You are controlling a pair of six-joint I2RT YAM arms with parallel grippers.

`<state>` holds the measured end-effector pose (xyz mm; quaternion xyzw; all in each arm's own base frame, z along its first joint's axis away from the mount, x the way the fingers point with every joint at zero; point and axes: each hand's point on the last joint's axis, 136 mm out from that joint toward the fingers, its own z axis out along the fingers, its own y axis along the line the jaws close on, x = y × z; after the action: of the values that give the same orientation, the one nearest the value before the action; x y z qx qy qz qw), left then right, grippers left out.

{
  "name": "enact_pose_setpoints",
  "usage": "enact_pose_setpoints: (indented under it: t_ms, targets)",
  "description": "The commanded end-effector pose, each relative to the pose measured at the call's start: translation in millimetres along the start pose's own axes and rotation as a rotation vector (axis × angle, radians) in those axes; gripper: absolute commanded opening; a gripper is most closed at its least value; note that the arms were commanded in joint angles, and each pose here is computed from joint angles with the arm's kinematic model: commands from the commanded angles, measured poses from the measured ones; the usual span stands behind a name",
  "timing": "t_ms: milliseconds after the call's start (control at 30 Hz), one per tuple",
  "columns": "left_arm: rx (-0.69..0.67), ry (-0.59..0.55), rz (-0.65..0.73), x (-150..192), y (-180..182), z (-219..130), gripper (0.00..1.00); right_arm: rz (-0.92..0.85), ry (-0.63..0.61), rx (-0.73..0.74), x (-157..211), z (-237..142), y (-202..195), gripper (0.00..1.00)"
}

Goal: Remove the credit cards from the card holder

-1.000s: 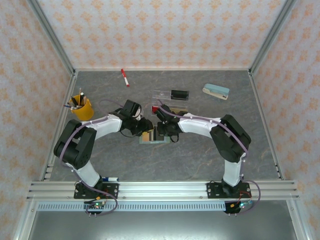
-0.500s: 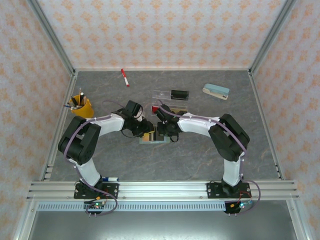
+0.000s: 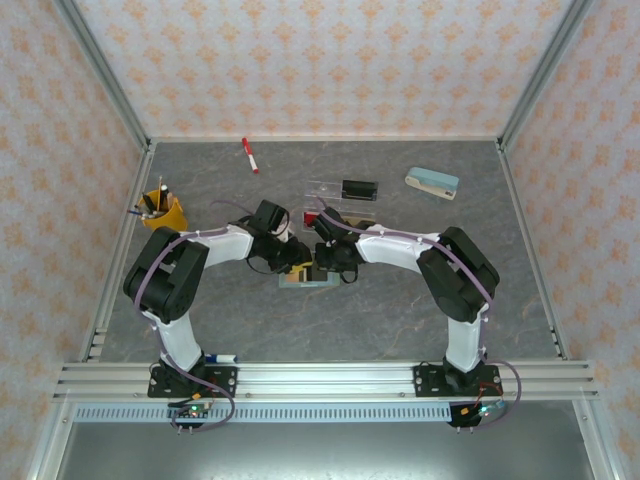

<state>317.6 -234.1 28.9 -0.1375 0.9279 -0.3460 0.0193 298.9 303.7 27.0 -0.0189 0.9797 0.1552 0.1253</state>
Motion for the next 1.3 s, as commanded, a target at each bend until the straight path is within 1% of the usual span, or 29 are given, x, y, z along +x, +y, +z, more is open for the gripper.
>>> enact_pose_setpoints:
  t_ms: [0,133,300,467,700,833,900,1000,1167,1267]
  targets:
    - [-0.004,0.024,0.03,1.2,-2.6,6.3,0.3,0.022,0.069,0.069,20.2,19.4,-23.1,0.15]
    - [-0.008,0.039,0.024,2.8,-0.1,9.3,0.31,0.025,0.079,0.063,22.2,21.5,-22.4,0.15]
    - [0.074,0.05,0.058,5.0,-15.2,7.1,0.31,0.03,0.091,0.069,24.7,24.5,-25.2,0.15]
    - [0.157,0.04,0.065,2.6,-25.9,0.5,0.26,0.036,0.1,0.087,27.2,27.7,-30.3,0.15]
    - [0.219,0.021,0.06,-0.2,-30.5,-10.2,0.21,0.034,0.105,0.123,30.0,30.0,-38.5,0.15]
    - [0.305,0.011,0.044,-1.4,-43.2,-18.8,0.18,0.023,0.096,0.155,28.1,28.8,-45.0,0.15]
    - [0.313,0.005,0.053,-0.1,-45.7,-22.6,0.17,0.022,0.093,0.155,27.4,28.1,-45.4,0.15]
    - [0.305,0.004,0.062,1.9,-44.8,-24.5,0.12,0.026,0.093,0.151,27.7,28.9,-45.1,0.15]
    - [0.284,0.004,0.052,2.0,-38.9,-21.4,0.01,0.028,0.088,0.142,27.5,27.4,-43.9,0.15]
    - [0.268,0.0,0.051,1.4,-35.8,-20.7,0.0,0.028,0.084,0.132,26.4,25.4,-42.2,0.15]
